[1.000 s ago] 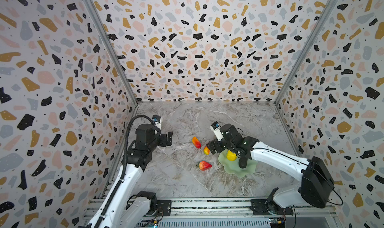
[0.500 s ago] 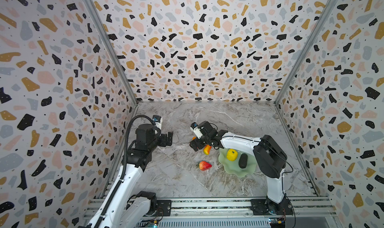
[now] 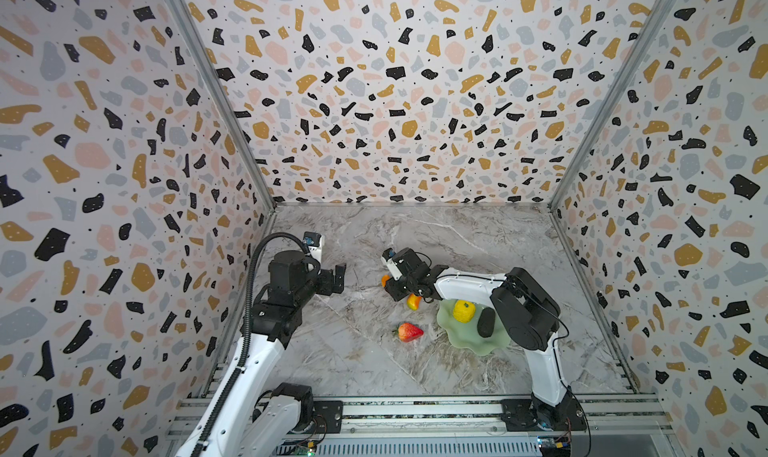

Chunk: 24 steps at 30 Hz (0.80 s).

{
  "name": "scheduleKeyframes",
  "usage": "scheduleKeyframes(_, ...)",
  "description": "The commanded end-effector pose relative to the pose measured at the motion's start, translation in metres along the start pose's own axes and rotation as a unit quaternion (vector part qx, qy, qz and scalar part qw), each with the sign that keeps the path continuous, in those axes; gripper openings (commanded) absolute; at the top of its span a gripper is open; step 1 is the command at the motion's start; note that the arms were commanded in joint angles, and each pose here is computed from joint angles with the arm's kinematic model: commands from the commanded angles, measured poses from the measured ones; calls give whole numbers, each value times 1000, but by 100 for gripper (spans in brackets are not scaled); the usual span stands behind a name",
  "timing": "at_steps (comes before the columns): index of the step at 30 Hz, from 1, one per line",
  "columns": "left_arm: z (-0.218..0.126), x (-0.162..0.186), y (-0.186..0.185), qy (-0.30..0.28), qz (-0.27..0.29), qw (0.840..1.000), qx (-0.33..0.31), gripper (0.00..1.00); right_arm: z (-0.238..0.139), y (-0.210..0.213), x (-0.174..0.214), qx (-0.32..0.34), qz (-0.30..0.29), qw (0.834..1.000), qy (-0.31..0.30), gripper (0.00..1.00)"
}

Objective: Place and organize the fake fruits in the fruit bowl
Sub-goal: 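Reach the right gripper to the orange-red mango and grasp it, then place the mango into the green bowl beside the lemon with the right gripper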

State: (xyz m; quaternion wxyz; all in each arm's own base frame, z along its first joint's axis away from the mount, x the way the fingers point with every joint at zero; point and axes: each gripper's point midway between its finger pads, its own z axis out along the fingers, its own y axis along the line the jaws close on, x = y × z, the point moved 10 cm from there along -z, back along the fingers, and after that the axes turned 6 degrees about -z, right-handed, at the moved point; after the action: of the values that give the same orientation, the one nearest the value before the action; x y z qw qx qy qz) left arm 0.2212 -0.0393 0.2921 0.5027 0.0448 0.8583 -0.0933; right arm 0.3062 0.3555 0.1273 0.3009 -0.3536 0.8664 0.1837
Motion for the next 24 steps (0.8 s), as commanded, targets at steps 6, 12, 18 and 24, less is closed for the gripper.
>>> scheduleKeyframes(6,-3,-3,-1,-29,1,1000,3,100,-80,4,-22,20,3,998,-65,28)
scheduleKeyframes(12,1,-3,-1,-14,2,1000,6,100,-176,-5,7,59,41,989,-129,26)
scheduleKeyframes(18,-2,-3,0,-20,3,1000,-1,100,-240,-25,69,143,110,978,-102,25)
scheduleKeyframes(24,-1,-3,-1,-18,2,1000,5,100,-264,-53,112,181,190,960,-102,25)
